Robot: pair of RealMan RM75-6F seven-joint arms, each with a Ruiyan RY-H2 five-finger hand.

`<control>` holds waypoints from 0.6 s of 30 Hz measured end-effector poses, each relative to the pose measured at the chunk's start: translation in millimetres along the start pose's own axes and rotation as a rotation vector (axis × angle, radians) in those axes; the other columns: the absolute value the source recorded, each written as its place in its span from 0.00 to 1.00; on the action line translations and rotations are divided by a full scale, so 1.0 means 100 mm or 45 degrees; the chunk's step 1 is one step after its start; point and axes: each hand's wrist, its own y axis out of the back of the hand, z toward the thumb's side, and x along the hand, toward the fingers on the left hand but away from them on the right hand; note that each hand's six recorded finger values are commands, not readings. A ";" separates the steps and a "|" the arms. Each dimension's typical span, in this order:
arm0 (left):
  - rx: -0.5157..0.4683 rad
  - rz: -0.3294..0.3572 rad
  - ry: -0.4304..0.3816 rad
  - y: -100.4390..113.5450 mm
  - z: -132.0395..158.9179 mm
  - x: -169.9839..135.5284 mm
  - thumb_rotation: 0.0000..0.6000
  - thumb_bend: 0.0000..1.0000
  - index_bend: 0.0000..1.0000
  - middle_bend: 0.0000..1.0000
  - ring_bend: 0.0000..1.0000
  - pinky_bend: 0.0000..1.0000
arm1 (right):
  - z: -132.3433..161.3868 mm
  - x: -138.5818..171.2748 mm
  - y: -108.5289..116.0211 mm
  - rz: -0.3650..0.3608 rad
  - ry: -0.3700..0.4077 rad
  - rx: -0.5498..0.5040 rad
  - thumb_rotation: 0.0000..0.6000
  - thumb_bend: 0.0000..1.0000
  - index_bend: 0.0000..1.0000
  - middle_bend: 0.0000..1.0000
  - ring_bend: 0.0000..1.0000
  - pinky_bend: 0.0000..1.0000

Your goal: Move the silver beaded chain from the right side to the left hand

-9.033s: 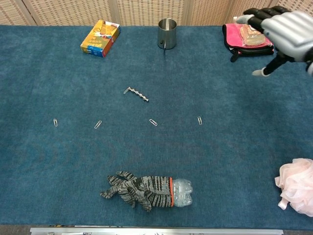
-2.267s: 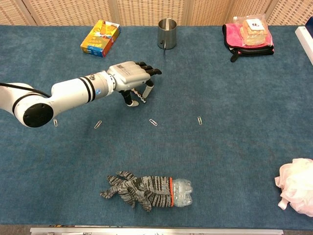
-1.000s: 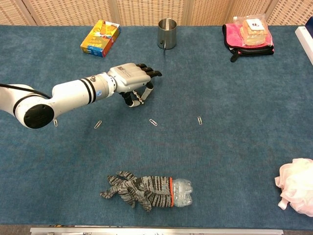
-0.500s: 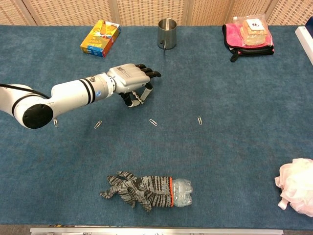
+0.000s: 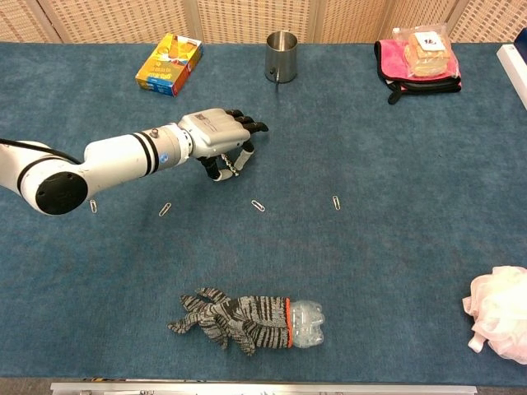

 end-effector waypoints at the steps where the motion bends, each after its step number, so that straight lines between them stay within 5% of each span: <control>1: -0.002 -0.001 0.000 0.00 0.00 0.00 1.00 0.38 0.52 0.00 0.00 0.04 | 0.00 0.00 0.00 0.000 -0.001 0.000 1.00 0.00 0.16 0.05 0.00 0.00; 18: -0.113 -0.001 -0.004 0.06 -0.05 -0.17 1.00 0.38 0.54 0.00 0.00 0.04 | 0.00 0.01 0.01 -0.005 0.002 -0.005 1.00 0.00 0.16 0.05 0.00 0.00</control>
